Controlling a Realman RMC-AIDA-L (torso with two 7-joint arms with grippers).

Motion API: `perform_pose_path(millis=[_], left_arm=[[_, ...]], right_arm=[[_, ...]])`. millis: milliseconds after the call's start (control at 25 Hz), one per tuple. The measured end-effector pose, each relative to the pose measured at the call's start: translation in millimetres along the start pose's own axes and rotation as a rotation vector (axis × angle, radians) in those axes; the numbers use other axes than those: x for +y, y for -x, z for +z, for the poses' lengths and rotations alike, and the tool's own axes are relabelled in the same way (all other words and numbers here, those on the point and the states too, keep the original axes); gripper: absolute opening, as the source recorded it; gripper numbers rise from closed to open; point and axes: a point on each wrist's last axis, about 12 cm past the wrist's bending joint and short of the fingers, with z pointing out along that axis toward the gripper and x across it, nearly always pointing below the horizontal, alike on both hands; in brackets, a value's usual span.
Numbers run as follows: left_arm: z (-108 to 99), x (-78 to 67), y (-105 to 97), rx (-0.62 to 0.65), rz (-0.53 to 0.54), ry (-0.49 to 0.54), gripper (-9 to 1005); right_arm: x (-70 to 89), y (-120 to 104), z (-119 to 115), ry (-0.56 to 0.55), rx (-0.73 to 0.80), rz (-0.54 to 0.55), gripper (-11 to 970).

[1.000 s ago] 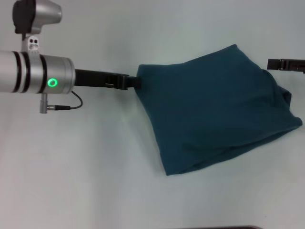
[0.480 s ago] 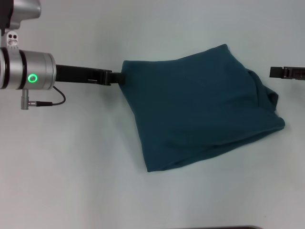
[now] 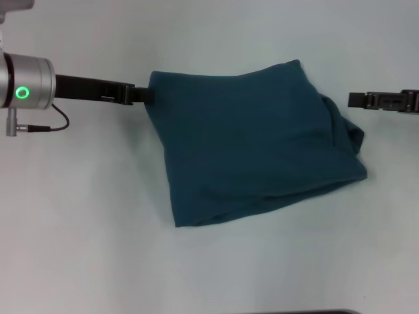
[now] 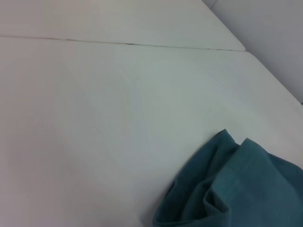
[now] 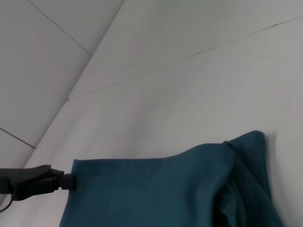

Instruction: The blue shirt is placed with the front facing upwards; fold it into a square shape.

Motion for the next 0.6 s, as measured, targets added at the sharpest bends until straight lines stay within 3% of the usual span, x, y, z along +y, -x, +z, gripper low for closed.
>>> perform_pose_path(millis=[600], left_arm=[[-7.3,3.1,4.8,0.012,0.020,0.009,-1]], right_arm=[[5.9,-4.8,39.4,0.000,0.044,-0.022,806]])
